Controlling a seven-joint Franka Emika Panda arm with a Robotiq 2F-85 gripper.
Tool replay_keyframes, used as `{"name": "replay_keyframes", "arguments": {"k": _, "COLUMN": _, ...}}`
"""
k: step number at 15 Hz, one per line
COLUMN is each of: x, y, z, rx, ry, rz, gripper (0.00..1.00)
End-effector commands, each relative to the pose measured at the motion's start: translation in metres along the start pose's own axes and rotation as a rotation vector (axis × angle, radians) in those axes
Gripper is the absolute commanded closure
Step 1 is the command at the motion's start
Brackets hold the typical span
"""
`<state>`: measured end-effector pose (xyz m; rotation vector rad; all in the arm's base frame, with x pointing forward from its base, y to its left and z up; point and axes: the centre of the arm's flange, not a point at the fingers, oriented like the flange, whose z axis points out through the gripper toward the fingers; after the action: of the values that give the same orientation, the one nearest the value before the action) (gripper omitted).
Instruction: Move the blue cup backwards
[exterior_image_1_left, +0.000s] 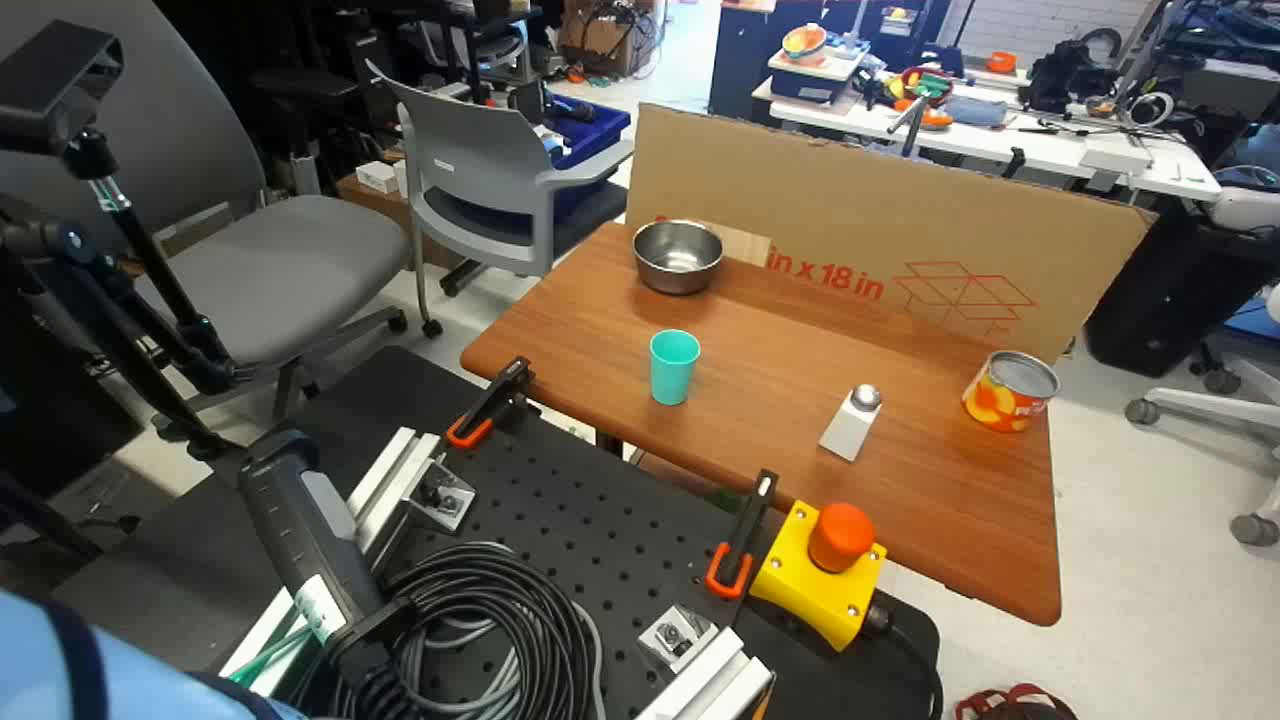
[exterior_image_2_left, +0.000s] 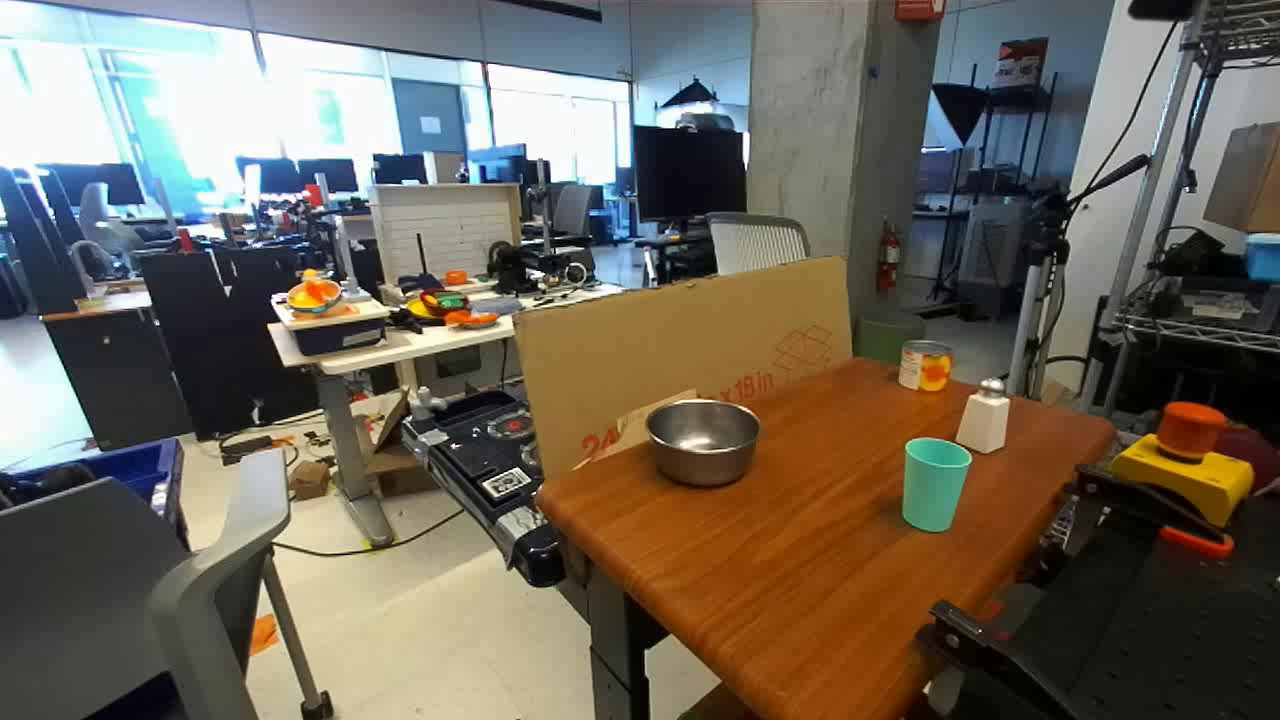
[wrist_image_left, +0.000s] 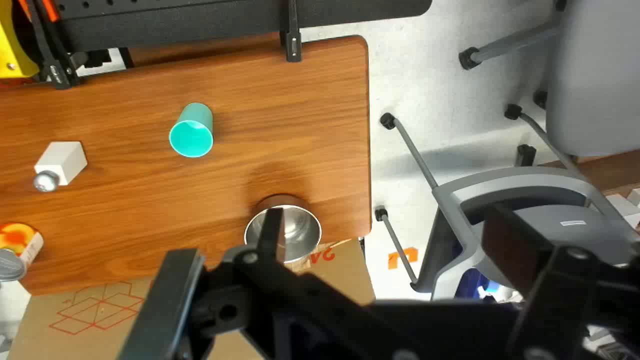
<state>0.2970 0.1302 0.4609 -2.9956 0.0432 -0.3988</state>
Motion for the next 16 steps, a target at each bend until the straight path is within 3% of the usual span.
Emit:
{"name": "replay_keyframes", "arguments": {"k": 1, "x": 0.000, "y": 0.000, "z": 0.000, "rx": 0.000, "ry": 0.000, "rz": 0.000, "gripper": 0.00}}
{"name": "replay_keyframes", "arguments": {"k": 11, "x": 0.008, "y": 0.004, "z": 0.005, "rx": -0.011, "ry": -0.017, "rz": 0.013, "gripper": 0.00}}
{"name": "replay_keyframes", "arguments": {"k": 16, "x": 0.034, "y": 0.031, "z": 0.040, "rx": -0.080, "ry": -0.080, "rz": 0.048, "gripper": 0.00}}
